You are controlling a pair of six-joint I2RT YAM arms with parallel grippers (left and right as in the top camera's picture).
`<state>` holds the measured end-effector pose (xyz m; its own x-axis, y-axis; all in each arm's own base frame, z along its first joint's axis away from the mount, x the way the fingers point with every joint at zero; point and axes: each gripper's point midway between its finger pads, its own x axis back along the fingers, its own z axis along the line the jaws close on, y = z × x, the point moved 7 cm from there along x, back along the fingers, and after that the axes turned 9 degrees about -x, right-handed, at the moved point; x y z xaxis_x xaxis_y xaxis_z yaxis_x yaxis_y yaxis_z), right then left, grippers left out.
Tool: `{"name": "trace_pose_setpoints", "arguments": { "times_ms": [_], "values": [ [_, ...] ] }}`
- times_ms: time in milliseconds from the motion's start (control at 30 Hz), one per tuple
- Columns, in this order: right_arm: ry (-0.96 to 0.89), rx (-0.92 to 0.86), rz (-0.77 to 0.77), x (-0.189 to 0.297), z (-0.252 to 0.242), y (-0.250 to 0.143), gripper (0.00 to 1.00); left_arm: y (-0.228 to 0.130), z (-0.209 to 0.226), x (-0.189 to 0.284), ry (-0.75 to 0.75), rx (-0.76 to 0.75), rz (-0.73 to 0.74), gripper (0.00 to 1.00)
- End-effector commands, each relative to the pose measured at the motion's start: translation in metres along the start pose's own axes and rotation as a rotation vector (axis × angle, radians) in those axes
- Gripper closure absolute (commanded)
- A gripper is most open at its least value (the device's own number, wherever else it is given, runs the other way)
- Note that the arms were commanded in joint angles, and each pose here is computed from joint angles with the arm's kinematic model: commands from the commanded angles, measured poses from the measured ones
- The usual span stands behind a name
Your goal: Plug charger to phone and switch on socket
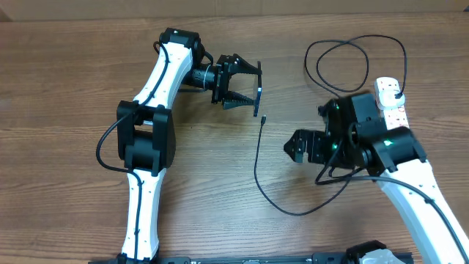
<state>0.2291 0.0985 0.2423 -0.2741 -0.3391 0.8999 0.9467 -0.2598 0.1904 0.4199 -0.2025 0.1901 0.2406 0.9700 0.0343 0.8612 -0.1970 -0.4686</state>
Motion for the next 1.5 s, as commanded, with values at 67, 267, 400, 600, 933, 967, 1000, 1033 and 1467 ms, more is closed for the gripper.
{"name": "trace_pose_setpoints", "arguments": {
  "times_ms": [67,267,400,600,933,967,1000,1033,1467],
  "values": [
    [-0.166,-0.048,-0.258,0.036,0.014,0.015,0.0,-0.003,-0.011,-0.002,-0.046,-0.018,0.009,0.27],
    [0.155,0.011,-0.187,0.037,0.059,0.013,0.0,-0.003,-0.011,-0.002,-0.046,-0.018,0.009,0.27],
    [0.23,0.135,-0.215,0.04,0.078,0.012,0.0,-0.003,-0.011,-0.002,-0.046,-0.018,0.009,0.28],
    [0.195,0.221,-0.278,0.037,0.102,0.004,0.12,-0.003,-0.011,-0.002,-0.045,-0.018,0.009,0.28],
    [-0.017,0.23,-0.395,0.022,0.142,0.031,0.13,-0.003,-0.011,-0.002,-0.045,-0.018,0.009,0.28],
    [-0.03,0.225,-0.405,0.019,0.144,0.033,0.13,-0.003,-0.011,-0.002,-0.045,-0.018,0.009,0.28],
    [-0.042,0.214,-0.417,0.016,0.145,0.034,0.13,-0.003,-0.011,-0.002,-0.045,-0.018,0.009,0.28],
    [-0.065,0.188,-0.438,0.014,0.144,0.036,0.13,-0.003,-0.011,-0.002,-0.045,-0.018,0.009,0.28],
    [-0.157,0.12,-0.479,-0.021,0.146,0.047,0.22,-0.003,-0.011,-0.002,-0.045,-0.011,0.009,0.27]
  ]
}}
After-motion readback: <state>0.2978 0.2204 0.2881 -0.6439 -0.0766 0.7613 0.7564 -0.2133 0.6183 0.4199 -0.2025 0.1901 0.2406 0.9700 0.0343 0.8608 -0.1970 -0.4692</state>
